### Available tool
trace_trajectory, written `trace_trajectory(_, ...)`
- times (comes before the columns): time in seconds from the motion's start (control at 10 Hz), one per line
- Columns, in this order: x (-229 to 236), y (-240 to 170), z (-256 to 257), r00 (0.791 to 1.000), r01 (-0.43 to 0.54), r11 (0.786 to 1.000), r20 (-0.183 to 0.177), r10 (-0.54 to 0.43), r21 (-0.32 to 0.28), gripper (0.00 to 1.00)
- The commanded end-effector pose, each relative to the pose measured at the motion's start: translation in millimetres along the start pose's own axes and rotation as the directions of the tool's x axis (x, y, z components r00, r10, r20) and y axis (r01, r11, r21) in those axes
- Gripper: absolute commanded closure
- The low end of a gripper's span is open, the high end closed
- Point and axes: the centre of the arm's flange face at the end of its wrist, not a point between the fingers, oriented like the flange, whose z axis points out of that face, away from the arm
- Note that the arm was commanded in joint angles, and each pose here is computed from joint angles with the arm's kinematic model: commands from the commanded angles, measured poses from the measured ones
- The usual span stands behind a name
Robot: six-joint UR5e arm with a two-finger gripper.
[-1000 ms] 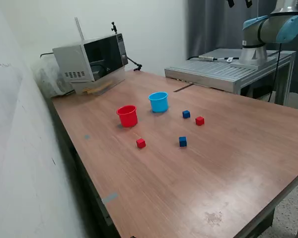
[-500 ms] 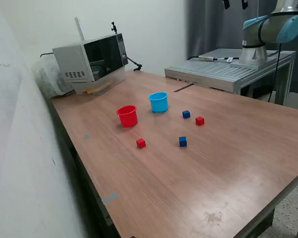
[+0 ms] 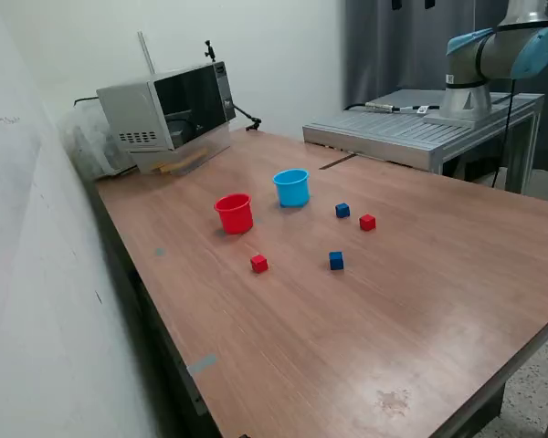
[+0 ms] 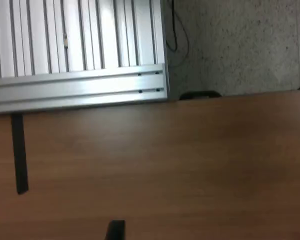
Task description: Place red objects in the red bin, and blue objects in the blue bin.
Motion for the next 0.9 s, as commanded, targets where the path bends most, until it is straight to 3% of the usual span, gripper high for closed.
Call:
trace_trajectory(0.0,42.2,56.5,4.0,0.997,0.07,0.99,-0.002,-0.071,-0.121,0.0)
trace_trajectory(0.2,67.4,91.7,24.9,0.994,0.097,0.979,-0.026,-0.103,-0.179,0.0)
trace_trajectory(0.4,104.6,102.5,22.2,0.985,0.146,0.954,-0.052,-0.165,-0.263,0.0)
trace_trajectory(0.6,155.0,167.0,54.4,0.974,0.194,0.954,-0.069,-0.214,-0.229,0.0)
trace_trajectory(0.8,192.5,219.8,87.9,0.968,0.219,0.947,-0.073,-0.241,-0.234,0.0)
